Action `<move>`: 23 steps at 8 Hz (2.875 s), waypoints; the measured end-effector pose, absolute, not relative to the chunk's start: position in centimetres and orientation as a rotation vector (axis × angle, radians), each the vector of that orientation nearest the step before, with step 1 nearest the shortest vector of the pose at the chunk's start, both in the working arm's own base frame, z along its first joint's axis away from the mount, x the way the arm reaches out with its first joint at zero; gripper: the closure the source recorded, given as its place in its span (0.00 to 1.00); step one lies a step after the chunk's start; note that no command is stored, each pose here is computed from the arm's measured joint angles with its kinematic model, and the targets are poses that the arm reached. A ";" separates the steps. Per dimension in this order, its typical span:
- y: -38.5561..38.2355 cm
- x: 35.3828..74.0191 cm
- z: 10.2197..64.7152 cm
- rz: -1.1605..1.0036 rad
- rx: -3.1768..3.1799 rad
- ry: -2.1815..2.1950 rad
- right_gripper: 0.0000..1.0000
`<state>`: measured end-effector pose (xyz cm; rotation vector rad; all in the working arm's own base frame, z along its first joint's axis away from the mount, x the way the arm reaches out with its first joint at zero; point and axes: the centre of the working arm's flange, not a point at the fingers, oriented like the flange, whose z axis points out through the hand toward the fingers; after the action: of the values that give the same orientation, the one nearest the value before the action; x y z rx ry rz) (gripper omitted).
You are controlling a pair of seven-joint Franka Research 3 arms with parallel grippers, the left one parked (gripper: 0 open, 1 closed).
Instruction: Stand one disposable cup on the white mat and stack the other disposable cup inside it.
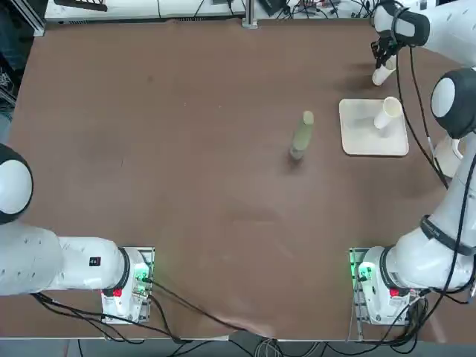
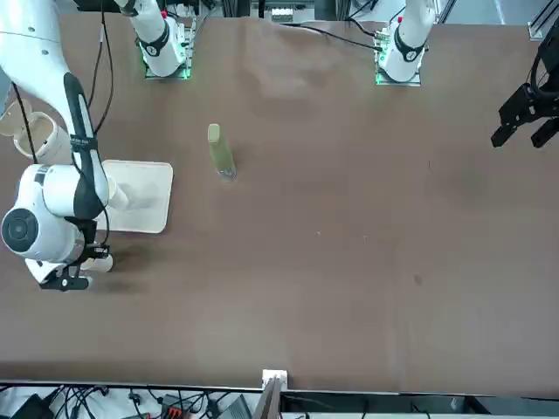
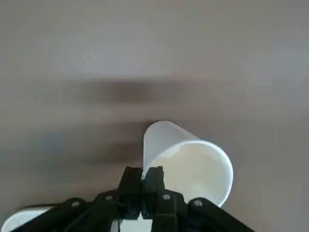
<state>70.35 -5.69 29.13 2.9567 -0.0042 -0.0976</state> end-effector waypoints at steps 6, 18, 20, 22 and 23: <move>-4.9 64.6 40.6 -0.297 2.956 -0.058 0.98; -4.2 56.9 37.4 -0.390 2.974 -0.037 0.93; -4.2 56.8 37.2 -0.395 2.974 -0.036 0.71; -4.4 56.8 37.5 -0.386 2.975 -0.041 0.37; -4.6 57.0 38.3 -0.358 2.978 -0.047 0.19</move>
<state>57.02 -4.64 38.33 2.9775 -0.0470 -0.3584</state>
